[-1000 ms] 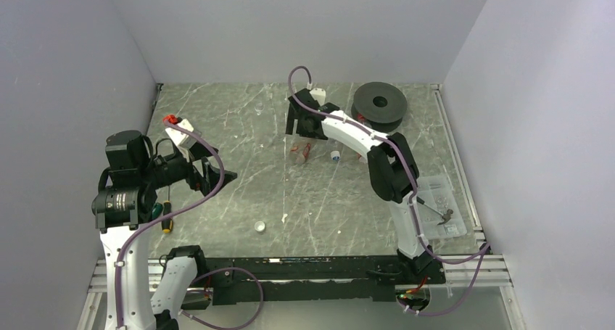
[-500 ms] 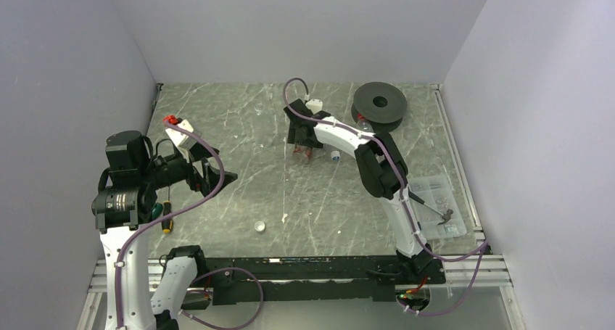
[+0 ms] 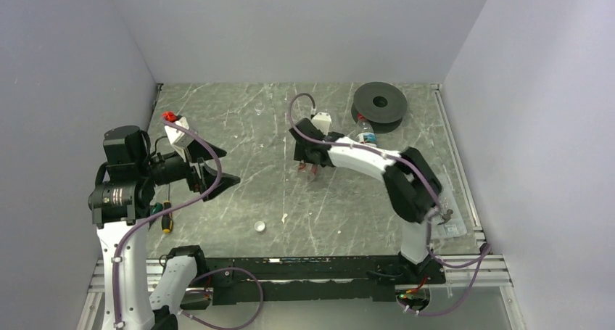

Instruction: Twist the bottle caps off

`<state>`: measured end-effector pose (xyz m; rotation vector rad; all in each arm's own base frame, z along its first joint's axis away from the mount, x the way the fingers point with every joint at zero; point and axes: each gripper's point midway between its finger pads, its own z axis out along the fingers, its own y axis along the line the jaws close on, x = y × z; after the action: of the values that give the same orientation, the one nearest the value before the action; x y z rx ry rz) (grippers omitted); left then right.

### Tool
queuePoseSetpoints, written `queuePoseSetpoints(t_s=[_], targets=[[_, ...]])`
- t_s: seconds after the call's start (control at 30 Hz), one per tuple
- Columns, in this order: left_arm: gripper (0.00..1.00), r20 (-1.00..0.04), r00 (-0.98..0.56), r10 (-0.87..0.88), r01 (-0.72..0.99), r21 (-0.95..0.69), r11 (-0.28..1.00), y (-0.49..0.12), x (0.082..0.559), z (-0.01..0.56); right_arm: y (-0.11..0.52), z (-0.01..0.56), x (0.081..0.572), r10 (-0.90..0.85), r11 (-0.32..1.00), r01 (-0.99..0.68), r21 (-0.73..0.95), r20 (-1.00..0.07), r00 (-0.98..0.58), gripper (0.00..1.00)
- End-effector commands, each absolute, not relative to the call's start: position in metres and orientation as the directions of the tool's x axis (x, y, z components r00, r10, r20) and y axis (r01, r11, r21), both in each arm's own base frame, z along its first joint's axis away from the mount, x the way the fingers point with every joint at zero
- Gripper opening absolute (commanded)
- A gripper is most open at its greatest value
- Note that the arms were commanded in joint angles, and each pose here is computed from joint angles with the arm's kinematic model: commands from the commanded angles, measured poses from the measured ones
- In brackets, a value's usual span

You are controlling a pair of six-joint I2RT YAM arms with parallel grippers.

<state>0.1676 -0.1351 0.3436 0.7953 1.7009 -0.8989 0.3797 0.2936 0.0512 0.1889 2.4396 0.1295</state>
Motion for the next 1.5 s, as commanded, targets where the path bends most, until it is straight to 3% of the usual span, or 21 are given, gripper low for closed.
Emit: queuePoseSetpoints(t_s=[0.0,0.23,0.47,0.67,0.87,1.37,1.47], targets=[[0.99,-0.971,-0.235,0.044,0.901,-0.201,0.384,-0.148,0.153,0.372,0.321,0.180,0.353,0.291,0.931,-0.026,0.365,-0.781,-0.552,0.38],[0.99,-0.969,-0.248,-0.006,0.915,-0.236,0.328,-0.155,0.140,0.379,0.352,0.296,0.269,0.369,0.821,-0.287,0.494,-0.842,-0.393,0.38],[0.99,-0.946,-0.317,-0.069,0.895,-0.323,0.309,-0.159,0.129,0.387,0.372,0.400,0.226,0.509,0.685,-0.445,0.577,-0.816,-0.275,0.38],[0.99,-0.918,-0.371,-0.138,0.866,-0.396,0.305,-0.161,0.128,0.397,0.397,0.449,0.205,0.580,0.610,-0.520,0.598,-0.784,-0.222,0.38],[0.99,-0.913,-0.385,-0.134,0.852,-0.407,0.329,-0.159,0.133,0.395,0.419,0.478,0.189,0.617,0.550,-0.586,0.595,-0.762,-0.194,0.38],[0.99,-0.916,-0.376,-0.141,0.857,-0.402,0.322,-0.159,0.140,0.394,0.454,0.484,0.162,0.614,0.469,-0.666,0.580,-0.756,-0.226,0.38],[0.81,-0.918,-0.376,-0.125,0.868,-0.397,0.298,-0.159,0.140,0.391,0.455,0.486,0.159,0.618,0.452,-0.680,0.577,-0.752,-0.228,0.39]])
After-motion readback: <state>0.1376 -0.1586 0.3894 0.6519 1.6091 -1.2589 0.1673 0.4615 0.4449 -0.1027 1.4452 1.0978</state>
